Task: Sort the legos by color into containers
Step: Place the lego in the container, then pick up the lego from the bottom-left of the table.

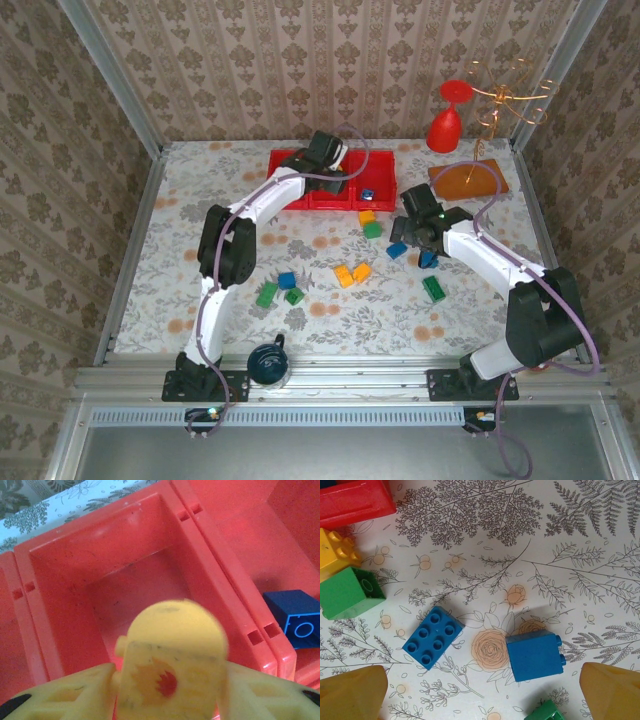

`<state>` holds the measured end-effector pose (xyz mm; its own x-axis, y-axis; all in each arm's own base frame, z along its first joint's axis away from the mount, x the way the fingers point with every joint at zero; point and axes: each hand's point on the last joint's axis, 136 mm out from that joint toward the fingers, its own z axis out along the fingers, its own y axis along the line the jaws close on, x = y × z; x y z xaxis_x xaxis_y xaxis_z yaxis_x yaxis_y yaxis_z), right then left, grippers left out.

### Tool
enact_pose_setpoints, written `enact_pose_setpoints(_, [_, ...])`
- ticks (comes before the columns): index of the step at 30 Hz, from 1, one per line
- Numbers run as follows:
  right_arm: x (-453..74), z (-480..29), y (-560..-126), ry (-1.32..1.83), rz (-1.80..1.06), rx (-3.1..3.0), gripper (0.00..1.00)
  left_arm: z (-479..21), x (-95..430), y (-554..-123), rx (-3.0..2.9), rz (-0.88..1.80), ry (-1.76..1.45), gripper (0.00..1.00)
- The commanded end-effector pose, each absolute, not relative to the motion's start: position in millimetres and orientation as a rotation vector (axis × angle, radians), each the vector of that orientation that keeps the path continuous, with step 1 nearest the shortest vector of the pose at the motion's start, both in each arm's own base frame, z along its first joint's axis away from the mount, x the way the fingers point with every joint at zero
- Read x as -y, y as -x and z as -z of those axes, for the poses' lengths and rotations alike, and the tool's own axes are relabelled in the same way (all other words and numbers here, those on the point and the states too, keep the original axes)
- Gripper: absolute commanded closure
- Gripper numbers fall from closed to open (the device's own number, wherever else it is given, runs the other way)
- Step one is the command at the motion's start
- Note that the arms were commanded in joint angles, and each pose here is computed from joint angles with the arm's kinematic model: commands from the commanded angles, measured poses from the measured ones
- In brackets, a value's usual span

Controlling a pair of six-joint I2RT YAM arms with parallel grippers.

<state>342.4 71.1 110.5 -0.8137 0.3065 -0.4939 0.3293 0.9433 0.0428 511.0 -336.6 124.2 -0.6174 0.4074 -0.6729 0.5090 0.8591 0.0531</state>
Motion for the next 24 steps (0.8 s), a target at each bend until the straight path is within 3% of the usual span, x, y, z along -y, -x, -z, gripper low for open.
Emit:
enact_pose_setpoints(1, [-62, -117, -338, -0.493, 0.091, -2.559, 0.0, -147, 334, -517, -2.285, 0.189, -0.616, 0.43])
enact_pose_setpoints(11, [-60, -121, -336, -0.499, 0.089, -2.543, 0.0, -187, 329, -501, -2.225, 0.228, -0.591, 0.35])
enact_pose_setpoints(18, [-57, -126, -336, -0.515, 0.097, -2.52, 0.0, -225, 308, -459, -2.173, 0.273, -0.563, 0.2])
enact_pose_setpoints(22, [-56, -128, -337, -0.531, 0.092, -2.506, 0.0, -228, 279, -429, -2.174, 0.248, -0.52, 0.01])
enact_pose_setpoints(24, [-55, -130, -338, -0.539, 0.096, -2.498, 0.0, -224, 263, -413, -2.184, 0.231, -0.498, 0.0])
